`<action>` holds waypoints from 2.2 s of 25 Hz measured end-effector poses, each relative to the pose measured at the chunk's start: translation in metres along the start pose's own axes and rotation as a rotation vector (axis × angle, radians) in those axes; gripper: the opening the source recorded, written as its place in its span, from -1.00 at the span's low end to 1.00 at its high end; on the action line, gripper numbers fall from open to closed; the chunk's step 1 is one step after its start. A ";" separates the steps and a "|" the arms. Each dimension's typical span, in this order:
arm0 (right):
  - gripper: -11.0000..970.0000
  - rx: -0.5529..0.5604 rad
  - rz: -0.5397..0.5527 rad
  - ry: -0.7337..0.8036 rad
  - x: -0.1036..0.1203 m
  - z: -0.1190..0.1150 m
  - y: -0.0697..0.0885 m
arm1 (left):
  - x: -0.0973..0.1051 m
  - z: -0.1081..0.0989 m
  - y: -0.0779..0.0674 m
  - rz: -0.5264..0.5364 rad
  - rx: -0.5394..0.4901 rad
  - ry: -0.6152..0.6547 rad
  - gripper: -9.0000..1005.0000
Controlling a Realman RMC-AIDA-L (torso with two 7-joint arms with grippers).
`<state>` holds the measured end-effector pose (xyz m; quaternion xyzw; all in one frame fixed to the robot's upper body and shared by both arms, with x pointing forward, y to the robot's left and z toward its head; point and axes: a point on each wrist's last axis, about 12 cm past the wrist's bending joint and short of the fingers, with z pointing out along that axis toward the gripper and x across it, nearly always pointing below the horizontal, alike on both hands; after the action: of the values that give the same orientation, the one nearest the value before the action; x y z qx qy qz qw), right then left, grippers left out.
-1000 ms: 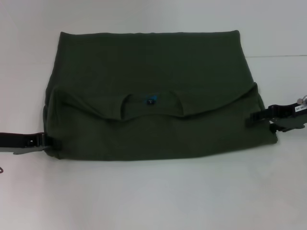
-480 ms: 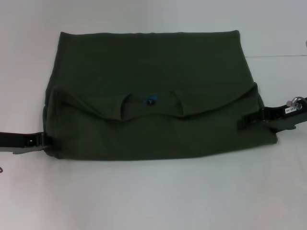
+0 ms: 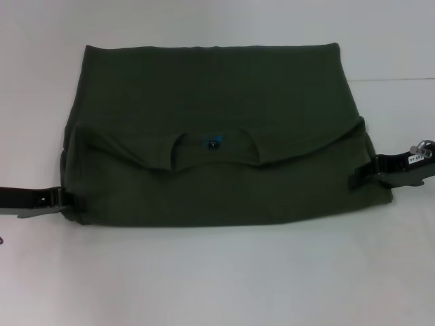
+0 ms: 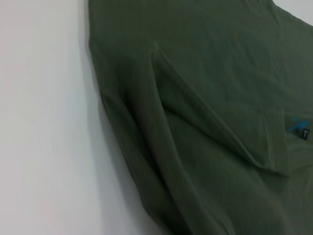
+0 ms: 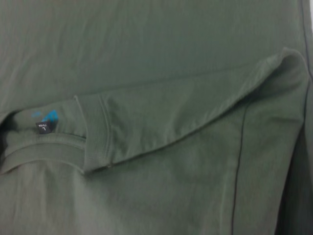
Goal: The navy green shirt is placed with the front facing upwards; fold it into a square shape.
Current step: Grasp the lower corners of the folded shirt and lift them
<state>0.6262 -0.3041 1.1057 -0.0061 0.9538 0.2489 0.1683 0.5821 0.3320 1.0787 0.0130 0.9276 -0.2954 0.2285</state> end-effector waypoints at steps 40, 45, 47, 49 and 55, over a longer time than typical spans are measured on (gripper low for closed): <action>-0.83 -0.105 -0.010 0.265 0.043 -0.024 -0.011 | 0.021 -0.028 -0.014 0.057 0.101 0.355 -0.80; -0.83 -0.091 -0.033 0.365 0.056 -0.027 -0.014 | 0.027 -0.031 -0.022 0.080 0.137 0.466 -0.80; -0.83 -0.081 -0.040 0.393 0.059 -0.027 -0.016 | 0.029 -0.030 -0.026 0.094 0.143 0.508 -0.80; -0.83 -0.079 -0.047 0.417 0.062 -0.028 -0.016 | 0.031 -0.029 -0.029 0.102 0.156 0.535 -0.81; -0.83 -0.086 -0.069 0.478 0.070 -0.031 -0.018 | 0.032 -0.030 -0.034 0.103 0.188 0.565 -0.81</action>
<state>0.5517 -0.3293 1.1000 -0.1047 0.9543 0.2747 -0.0542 0.5355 0.3170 1.1055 0.1629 0.9211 -0.3527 -0.0262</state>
